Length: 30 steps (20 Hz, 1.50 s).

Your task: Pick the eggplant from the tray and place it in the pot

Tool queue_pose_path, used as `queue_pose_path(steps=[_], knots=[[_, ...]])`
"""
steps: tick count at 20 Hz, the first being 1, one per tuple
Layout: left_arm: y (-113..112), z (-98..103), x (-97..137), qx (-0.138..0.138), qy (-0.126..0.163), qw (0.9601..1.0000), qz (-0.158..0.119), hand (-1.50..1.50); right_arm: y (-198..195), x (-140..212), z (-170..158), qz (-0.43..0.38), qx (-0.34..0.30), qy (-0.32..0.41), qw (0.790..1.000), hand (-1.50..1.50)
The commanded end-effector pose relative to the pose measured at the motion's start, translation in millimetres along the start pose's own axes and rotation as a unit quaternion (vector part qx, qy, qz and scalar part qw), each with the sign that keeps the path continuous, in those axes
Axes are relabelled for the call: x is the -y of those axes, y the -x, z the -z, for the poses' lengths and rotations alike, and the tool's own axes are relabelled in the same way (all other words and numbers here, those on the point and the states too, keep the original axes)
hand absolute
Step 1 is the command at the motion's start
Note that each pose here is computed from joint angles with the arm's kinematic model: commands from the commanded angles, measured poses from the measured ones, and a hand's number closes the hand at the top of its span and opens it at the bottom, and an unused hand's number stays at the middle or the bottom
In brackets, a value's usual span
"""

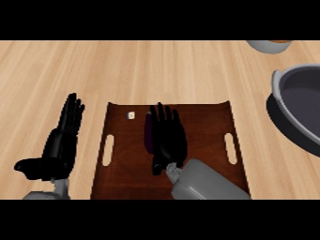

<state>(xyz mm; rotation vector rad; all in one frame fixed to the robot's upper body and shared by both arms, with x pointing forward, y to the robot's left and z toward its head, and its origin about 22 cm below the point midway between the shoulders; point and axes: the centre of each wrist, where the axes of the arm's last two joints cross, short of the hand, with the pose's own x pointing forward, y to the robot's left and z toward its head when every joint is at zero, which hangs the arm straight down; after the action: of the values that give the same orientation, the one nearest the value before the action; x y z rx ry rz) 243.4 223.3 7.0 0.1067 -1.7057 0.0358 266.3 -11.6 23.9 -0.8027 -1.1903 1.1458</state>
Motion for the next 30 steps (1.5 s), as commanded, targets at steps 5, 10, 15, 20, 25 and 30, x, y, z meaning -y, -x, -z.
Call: queue_pose_path(steps=[5,10,15,20,25,30], knots=[[12,-5,5,-0.005,0.002,1.0,-0.002,0.0,7,-16,10,0.015,-0.002,0.001,1.0,-1.5],[2,8,-11,-0.007,0.01,0.9999,-0.004,0.0,7,-14,26,-0.033,0.035,0.077,0.996,1.5],[4,2,-3,0.009,0.001,1.0,0.004,0.0,9,-23,26,-0.037,0.048,0.094,0.994,1.5],[6,10,0,-0.005,0.003,1.0,0.0,0.0,1,-13,15,-0.045,0.067,0.104,0.991,1.5],[7,-3,-11,-0.003,-0.001,1.0,-0.003,0.0,25,23,51,-0.03,-0.025,0.149,0.988,1.5],[-1,1,12,0.003,0.011,0.9999,-0.006,0.0,83,88,108,0.019,-0.199,0.121,0.972,1.5]])
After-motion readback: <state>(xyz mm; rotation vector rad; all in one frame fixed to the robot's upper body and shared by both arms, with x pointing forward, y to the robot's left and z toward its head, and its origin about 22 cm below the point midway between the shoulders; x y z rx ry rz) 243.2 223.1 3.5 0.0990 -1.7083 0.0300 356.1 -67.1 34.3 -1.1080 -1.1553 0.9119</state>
